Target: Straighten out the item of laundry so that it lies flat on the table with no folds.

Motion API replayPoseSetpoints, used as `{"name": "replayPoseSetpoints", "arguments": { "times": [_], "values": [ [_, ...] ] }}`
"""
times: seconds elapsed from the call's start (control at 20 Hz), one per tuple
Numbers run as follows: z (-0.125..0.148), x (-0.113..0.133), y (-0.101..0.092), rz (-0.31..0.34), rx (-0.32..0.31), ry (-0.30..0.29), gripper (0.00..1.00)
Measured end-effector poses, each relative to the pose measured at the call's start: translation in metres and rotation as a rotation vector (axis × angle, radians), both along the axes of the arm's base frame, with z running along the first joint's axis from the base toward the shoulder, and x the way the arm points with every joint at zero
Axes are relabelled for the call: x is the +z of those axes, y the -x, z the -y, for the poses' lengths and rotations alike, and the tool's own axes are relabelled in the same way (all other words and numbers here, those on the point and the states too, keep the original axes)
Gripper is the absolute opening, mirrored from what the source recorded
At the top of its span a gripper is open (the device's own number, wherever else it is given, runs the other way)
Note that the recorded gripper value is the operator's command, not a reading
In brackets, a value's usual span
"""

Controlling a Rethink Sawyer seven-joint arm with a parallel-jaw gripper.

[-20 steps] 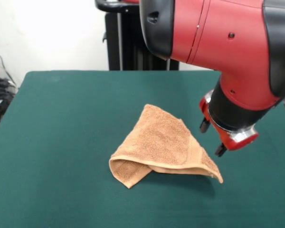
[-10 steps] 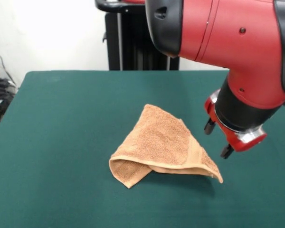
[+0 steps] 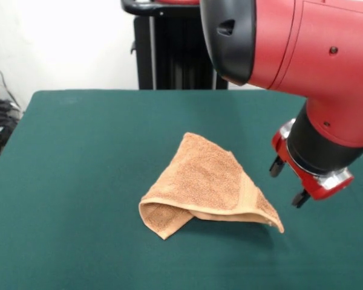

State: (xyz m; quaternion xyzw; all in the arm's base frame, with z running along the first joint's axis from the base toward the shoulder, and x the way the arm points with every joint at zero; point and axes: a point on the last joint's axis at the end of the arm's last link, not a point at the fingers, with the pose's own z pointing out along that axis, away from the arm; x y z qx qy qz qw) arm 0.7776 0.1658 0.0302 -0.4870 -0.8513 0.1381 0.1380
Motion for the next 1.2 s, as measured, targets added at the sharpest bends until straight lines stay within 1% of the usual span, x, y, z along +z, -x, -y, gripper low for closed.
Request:
{"name": "replayPoseSetpoints", "arguments": {
  "times": [0.3,0.7,1.2],
  "values": [
    [-0.003,-0.001,-0.001,-0.003,0.007,-0.002,1.0],
    [-0.005,0.004,-0.009,0.003,0.015,-0.008,1.0],
    [0.015,0.0,-0.017,-0.012,-0.003,-0.019,1.0]
  ]
}}
